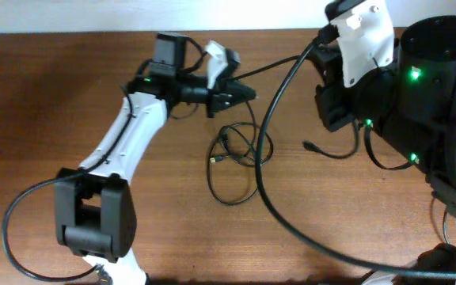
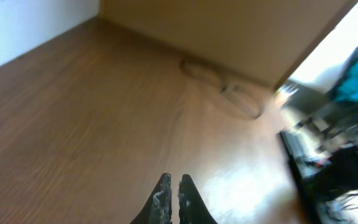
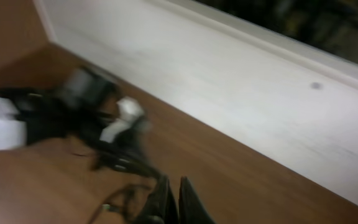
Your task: Untangle cables
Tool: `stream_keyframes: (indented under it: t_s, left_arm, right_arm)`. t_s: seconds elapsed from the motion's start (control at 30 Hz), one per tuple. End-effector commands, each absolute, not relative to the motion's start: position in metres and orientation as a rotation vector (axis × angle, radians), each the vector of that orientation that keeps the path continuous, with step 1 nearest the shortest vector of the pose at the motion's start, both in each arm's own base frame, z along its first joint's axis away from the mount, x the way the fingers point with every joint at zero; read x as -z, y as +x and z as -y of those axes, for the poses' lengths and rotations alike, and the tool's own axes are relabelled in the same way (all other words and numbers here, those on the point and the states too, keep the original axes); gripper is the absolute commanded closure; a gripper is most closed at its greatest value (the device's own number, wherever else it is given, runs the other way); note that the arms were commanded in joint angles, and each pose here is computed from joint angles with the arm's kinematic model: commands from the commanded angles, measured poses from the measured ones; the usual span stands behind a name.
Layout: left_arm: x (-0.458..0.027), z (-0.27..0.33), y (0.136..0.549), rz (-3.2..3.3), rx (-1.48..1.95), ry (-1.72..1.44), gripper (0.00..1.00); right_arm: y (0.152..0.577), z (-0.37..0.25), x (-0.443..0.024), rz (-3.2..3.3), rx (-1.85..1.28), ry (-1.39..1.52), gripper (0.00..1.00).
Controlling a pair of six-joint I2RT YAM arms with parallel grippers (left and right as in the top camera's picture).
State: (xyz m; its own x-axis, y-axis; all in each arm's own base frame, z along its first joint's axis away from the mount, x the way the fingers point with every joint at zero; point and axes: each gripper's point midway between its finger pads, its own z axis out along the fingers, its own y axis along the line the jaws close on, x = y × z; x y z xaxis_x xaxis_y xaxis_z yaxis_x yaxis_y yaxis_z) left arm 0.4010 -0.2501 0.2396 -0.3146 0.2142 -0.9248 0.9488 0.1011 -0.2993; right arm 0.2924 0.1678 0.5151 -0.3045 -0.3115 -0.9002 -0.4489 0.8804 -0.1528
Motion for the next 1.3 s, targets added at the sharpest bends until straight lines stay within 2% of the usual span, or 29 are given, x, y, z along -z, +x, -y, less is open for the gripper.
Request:
stream_keyframes:
  t_s: [0.0,0.17,0.3,0.33,0.37,0.4,0.53,0.6,0.73,0.83,1.03,1.07,1.13,1.2,1.27]
  left_arm:
    - [-0.279,0.219,0.385,-1.437,1.535,1.122,1.00]
    - [-0.319,0.201,0.375,-1.363,1.453,1.143,1.00]
    - [-0.410,0.198,0.328,-1.108,1.205,1.301,1.00]
    - [-0.428,0.197,0.320,-1.090,1.173,1.308,1.00]
    - [-0.442,0.197,0.317,-1.091,1.141,1.295,1.00]
    - [-0.458,0.196,0.312,-1.078,1.109,1.283,1.00]
    - [-0.498,0.195,0.294,-1.030,1.094,1.275,1.00]
    - [-0.499,0.194,0.292,-1.025,1.094,1.283,1.00]
    - [-0.499,0.186,0.297,-1.067,1.102,1.251,1.00]
    - [-0.499,0.187,0.297,-1.066,1.102,1.251,1.00]
    - [-0.497,0.201,0.285,-1.052,1.159,1.296,1.00]
    - [-0.497,0.201,0.285,-1.052,1.159,1.296,1.00]
    - [-0.497,0.201,0.284,-1.052,1.160,1.299,1.00]
    - [-0.497,0.201,0.284,-1.052,1.161,1.300,1.00]
    - [-0.497,0.205,0.281,-1.044,1.171,1.308,1.00]
  right_arm:
    - [0.295,-0.122,-0.526,-1.909,0.066,-0.386,0.96]
    - [0.298,-0.104,-0.514,-1.968,0.123,-0.323,0.96]
    - [0.301,-0.131,-0.482,-2.079,-0.063,-0.509,0.96]
    - [0.295,-0.147,-0.475,-2.073,-0.127,-0.654,0.91]
    - [0.287,-0.165,-0.468,-2.051,-0.200,-0.813,0.79]
    - [0.278,-0.184,-0.460,-2.018,-0.287,-0.981,0.59]
    - [0.285,-0.211,-0.434,-2.036,-0.394,-1.130,0.22]
    - [0.280,-0.225,-0.431,-1.982,-0.473,-1.230,0.12]
    - [0.258,-0.248,-0.440,-1.814,-0.644,-1.397,0.01]
    - [0.253,-0.260,-0.440,-1.768,-0.752,-1.440,0.01]
    - [0.271,-0.278,-0.440,-1.701,-0.807,-1.444,0.02]
    - [0.273,-0.279,-0.442,-1.686,-0.801,-1.442,0.06]
    - [0.274,-0.280,-0.444,-1.674,-0.796,-1.440,0.21]
    - [0.274,-0.281,-0.445,-1.664,-0.803,-1.441,0.50]
    - [0.271,-0.283,-0.447,-1.650,-0.827,-1.445,0.53]
